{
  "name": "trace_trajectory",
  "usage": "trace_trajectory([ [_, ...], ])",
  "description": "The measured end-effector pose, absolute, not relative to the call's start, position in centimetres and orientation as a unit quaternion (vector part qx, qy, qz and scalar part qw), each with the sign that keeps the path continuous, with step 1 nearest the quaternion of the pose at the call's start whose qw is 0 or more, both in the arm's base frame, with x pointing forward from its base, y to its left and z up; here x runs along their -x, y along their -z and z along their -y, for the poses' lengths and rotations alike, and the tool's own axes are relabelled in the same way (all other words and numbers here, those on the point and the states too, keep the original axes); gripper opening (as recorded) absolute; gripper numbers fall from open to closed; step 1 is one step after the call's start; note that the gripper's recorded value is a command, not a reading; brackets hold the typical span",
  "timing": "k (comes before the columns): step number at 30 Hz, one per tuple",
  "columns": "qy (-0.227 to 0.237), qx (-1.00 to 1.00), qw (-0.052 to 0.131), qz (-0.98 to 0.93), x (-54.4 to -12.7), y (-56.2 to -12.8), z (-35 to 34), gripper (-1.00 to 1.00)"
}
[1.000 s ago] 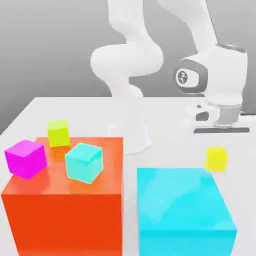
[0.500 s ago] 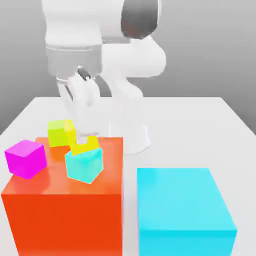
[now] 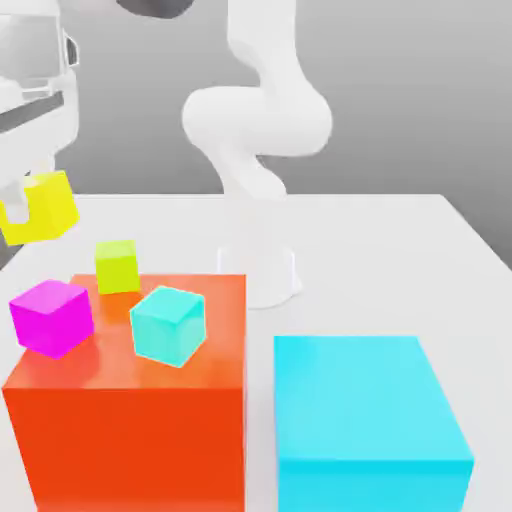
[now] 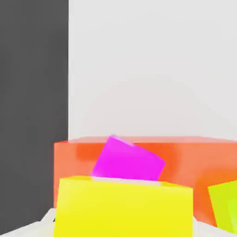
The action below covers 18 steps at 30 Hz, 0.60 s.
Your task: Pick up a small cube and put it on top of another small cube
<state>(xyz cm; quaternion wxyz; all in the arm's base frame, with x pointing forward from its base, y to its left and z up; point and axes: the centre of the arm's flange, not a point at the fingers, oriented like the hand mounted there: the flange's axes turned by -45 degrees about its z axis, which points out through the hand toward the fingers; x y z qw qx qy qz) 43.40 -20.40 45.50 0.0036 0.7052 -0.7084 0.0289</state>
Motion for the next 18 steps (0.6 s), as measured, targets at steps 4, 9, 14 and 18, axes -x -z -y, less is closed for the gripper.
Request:
trace_trajectory([
  [4, -0.028, -0.706, 0.006, 0.708, -43.5, -44.5, 20.4, -1.0],
  [9, -0.022, -0.705, 0.006, 0.708, -43.6, -42.8, 20.6, -1.0],
  [14, -0.012, -0.705, 0.004, 0.709, -43.7, -40.7, 20.9, -1.0],
  [18, -0.003, -0.704, 0.0, 0.71, -43.6, -39.1, 21.2, 1.0],
])
